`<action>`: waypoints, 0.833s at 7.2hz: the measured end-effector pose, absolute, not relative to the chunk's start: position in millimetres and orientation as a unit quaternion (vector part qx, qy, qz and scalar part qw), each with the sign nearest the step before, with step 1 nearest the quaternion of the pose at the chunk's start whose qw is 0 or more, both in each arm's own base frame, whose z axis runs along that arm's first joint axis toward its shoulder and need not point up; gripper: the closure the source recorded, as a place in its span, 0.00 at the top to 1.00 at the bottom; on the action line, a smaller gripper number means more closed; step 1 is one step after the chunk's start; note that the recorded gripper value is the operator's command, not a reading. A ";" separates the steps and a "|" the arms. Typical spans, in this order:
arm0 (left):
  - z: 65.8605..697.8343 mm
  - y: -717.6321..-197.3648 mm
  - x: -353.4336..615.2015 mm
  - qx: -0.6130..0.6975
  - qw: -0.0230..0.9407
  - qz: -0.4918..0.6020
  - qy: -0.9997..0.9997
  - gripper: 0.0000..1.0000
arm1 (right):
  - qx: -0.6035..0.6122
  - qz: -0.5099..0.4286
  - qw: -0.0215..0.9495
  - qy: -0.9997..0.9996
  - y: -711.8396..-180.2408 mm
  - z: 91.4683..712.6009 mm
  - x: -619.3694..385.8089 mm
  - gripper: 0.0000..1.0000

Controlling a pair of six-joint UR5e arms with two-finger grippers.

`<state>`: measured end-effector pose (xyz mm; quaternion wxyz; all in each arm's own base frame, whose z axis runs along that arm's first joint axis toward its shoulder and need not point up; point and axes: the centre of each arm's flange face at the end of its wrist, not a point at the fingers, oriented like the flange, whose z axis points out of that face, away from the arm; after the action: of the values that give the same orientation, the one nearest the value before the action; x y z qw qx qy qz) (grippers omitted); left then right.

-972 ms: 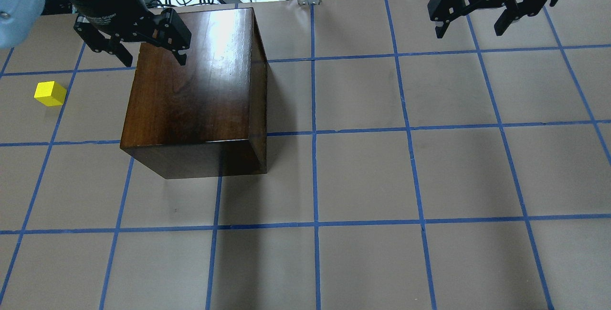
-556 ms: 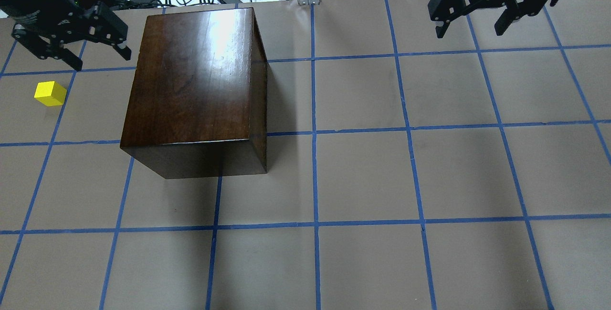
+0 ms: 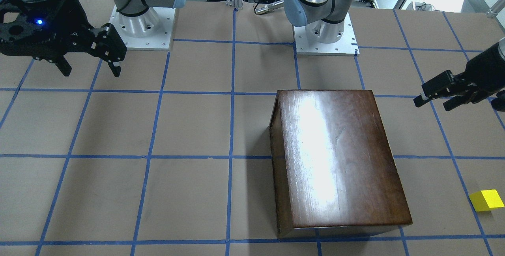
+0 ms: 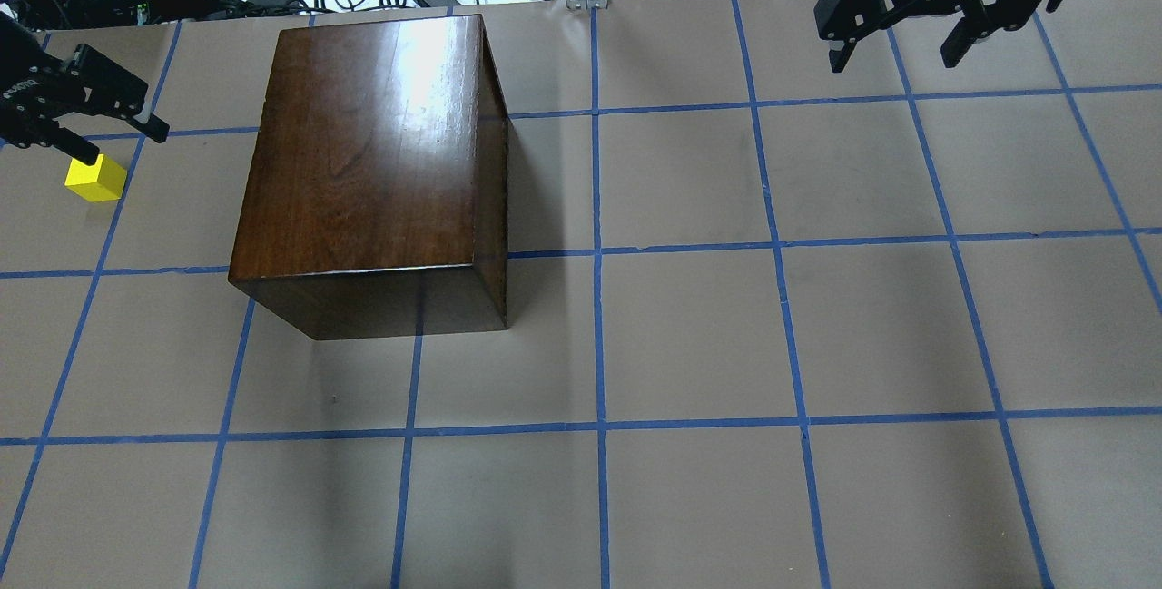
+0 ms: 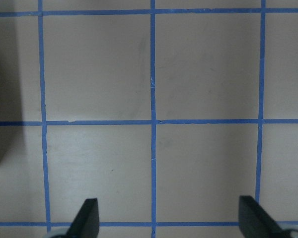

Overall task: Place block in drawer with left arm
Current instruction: 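Move the left gripper down beside the cabinet toward the white drawer handle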

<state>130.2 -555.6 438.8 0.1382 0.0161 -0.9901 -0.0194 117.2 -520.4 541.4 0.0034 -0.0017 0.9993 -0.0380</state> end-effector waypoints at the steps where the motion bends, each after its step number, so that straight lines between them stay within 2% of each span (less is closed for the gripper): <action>1: 418.3 -565.6 139.4 0.001 0.151 -0.023 -0.988 0.99 | -0.002 -0.038 0.003 0.999 -520.4 541.4 117.3 1.00; 6: 330.7 -597.3 156.3 -0.040 0.178 -0.027 -0.983 0.98 | -0.002 -0.039 0.004 0.999 -519.9 542.0 117.5 1.00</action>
<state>156.3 -597.3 330.7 0.1775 -0.0396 -0.9830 -0.0266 117.5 -519.9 542.0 0.0039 -0.0020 0.9992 -0.0386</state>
